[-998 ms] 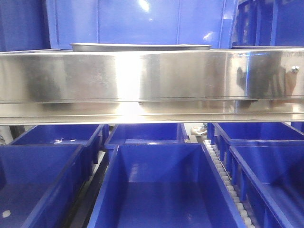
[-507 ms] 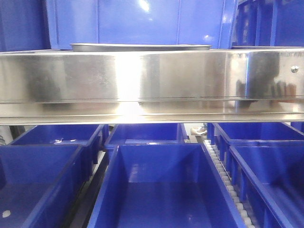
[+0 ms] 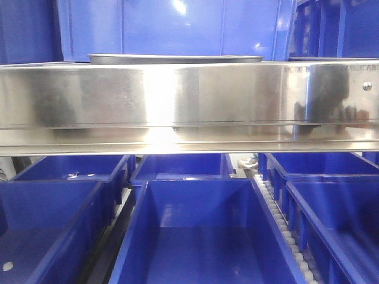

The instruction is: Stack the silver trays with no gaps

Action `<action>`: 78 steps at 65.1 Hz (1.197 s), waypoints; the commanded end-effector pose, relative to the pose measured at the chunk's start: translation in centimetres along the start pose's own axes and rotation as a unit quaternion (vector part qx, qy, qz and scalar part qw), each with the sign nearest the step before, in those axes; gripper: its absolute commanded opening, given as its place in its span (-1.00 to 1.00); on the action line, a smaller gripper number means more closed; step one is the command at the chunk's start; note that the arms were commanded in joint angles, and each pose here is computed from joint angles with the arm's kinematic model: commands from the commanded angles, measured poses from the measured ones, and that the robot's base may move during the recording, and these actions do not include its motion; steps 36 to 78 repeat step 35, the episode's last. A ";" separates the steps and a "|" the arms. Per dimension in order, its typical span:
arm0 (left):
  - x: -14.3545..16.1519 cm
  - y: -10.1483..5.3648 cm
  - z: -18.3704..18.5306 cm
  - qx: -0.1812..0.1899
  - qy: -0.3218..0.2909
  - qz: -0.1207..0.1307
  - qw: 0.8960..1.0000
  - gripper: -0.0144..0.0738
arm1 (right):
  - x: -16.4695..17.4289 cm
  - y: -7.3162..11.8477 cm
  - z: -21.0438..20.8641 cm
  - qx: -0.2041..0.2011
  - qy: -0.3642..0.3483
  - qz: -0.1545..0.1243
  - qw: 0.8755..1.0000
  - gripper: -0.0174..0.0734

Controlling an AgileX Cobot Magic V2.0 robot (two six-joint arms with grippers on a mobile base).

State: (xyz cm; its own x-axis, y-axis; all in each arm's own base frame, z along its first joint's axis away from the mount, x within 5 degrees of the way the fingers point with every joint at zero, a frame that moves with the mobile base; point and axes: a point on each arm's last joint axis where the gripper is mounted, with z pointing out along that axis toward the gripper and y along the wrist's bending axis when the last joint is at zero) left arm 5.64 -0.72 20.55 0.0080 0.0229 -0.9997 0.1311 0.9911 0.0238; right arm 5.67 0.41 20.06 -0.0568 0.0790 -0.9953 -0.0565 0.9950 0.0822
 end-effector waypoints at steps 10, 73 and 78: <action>-0.2 0.0 0.0 0.004 -0.012 -0.003 1.000 -0.69 | -0.3 0.0 -0.1 0.003 -0.018 0.000 1.000 -0.79; -0.2 0.0 0.0 0.004 -0.012 -0.003 1.000 -0.69 | -0.3 0.0 -0.1 0.003 -0.018 0.000 1.000 -0.79; -0.2 0.0 0.0 0.004 -0.012 -0.003 1.000 -0.69 | -0.3 0.0 -0.1 0.003 -0.018 0.000 1.000 -0.79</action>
